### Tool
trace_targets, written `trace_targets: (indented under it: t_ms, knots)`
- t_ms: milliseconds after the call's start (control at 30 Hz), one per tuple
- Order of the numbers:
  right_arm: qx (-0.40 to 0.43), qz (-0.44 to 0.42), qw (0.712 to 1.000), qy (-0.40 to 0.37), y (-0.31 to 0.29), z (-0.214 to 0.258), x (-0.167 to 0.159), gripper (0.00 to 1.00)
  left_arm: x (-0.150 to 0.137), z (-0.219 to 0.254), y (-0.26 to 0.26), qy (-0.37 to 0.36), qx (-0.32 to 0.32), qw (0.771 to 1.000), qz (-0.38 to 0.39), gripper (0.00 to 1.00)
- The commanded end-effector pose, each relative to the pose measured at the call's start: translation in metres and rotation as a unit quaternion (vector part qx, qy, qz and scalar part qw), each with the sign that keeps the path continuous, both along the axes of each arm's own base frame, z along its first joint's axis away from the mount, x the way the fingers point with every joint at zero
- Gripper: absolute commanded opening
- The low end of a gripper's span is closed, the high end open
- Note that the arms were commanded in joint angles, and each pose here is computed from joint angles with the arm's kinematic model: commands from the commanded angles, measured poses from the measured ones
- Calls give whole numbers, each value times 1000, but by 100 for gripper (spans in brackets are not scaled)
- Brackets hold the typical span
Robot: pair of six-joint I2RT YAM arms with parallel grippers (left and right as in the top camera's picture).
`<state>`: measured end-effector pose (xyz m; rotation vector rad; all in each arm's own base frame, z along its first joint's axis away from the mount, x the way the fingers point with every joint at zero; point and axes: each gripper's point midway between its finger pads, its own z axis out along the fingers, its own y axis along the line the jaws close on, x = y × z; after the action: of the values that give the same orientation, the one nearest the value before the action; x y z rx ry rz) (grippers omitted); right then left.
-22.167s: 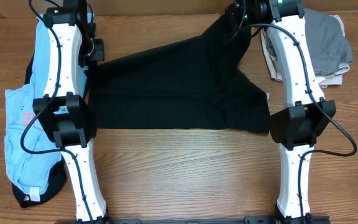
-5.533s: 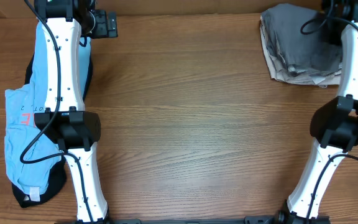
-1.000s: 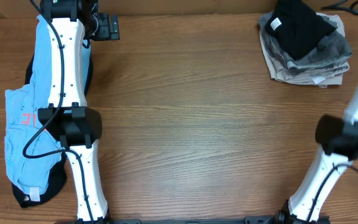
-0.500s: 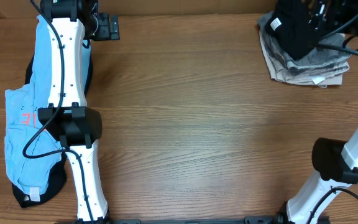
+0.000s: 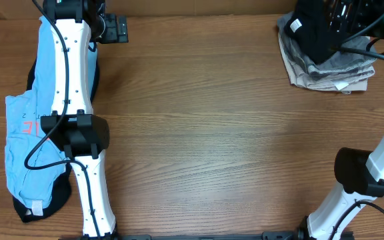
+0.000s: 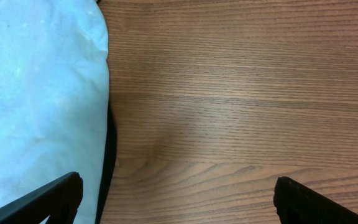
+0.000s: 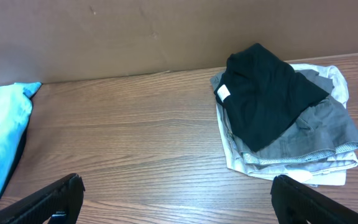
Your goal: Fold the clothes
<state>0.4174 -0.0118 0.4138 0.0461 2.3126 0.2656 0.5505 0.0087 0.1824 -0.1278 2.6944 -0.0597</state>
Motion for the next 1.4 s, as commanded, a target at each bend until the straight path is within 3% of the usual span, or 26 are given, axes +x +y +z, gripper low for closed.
trace_targets:
  t_ms: [0, 433, 667, 967, 1367]
  knots:
    - [1, -2, 1000, -2, 0, 2, -1, 100, 2, -5, -6, 3, -8, 1000, -2, 100]
    - [-43, 38, 991, -119, 49, 66, -21, 100, 2, -5, -6, 3, -8, 1000, -2, 100]
    - [-35, 59, 985, -158, 66, 72, -35, 100, 2, -5, -6, 3, -8, 1000, -2, 100]
    - [-21, 49, 972, -230, 65, 27, -72, 100, 2, -5, -6, 3, -8, 1000, -2, 100]
    - [51, -17, 929, -366, 49, -103, -147, 100, 2, -5, -6, 4, -8, 1000, -2, 100]
